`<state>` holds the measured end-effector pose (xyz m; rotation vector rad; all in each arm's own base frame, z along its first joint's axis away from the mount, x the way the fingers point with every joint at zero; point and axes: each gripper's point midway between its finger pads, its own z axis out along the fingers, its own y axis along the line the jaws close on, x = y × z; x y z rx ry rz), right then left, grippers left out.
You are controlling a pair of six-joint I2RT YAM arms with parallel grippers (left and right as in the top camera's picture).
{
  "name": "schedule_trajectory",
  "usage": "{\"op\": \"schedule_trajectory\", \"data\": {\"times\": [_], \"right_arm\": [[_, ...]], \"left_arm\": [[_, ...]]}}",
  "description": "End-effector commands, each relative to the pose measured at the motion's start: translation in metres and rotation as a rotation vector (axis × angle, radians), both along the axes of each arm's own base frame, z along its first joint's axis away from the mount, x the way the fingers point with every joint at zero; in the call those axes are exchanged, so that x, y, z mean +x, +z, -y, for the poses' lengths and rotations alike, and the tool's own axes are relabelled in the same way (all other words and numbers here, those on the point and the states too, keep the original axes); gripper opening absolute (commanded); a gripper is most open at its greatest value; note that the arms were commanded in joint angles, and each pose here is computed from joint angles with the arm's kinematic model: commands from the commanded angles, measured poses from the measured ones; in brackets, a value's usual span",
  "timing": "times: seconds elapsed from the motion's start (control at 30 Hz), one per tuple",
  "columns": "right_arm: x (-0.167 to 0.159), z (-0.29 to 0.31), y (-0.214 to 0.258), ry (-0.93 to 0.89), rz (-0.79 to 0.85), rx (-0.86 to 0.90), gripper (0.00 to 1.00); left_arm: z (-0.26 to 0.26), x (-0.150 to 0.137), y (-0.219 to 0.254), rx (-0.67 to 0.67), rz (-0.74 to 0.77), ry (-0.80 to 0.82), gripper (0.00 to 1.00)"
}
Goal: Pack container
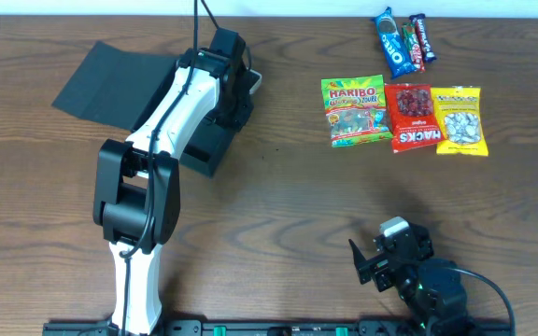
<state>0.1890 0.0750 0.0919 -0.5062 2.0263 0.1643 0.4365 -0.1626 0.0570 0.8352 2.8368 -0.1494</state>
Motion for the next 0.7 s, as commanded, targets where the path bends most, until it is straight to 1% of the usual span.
{"op": "schedule_trajectory", "data": {"times": [0.0, 0.1, 0.33, 0.53, 0.67], "right_arm": [[0.0, 0.002, -0.003, -0.005, 0.0, -0.008, 0.99], [0.0, 0.002, -0.003, -0.005, 0.0, -0.008, 0.99], [0.0, 0.002, -0.003, -0.005, 0.0, -0.008, 0.99], [0.0, 0.002, -0.003, -0.005, 0.0, -0.008, 0.99], [0.001, 0.002, -0.002, -0.005, 0.001, -0.008, 0.99]], "left_arm": [[-0.009, -0.008, -0.012, 0.097, -0.005, -0.173, 0.06], [-0.009, -0.01, -0.013, 0.169, 0.007, -0.289, 0.06], [0.015, -0.037, -0.014, 0.207, -0.039, -0.434, 0.06], [0.054, -0.072, -0.014, 0.23, -0.078, -0.546, 0.06], [0.07, -0.103, -0.014, 0.284, -0.125, -0.703, 0.06]]}}
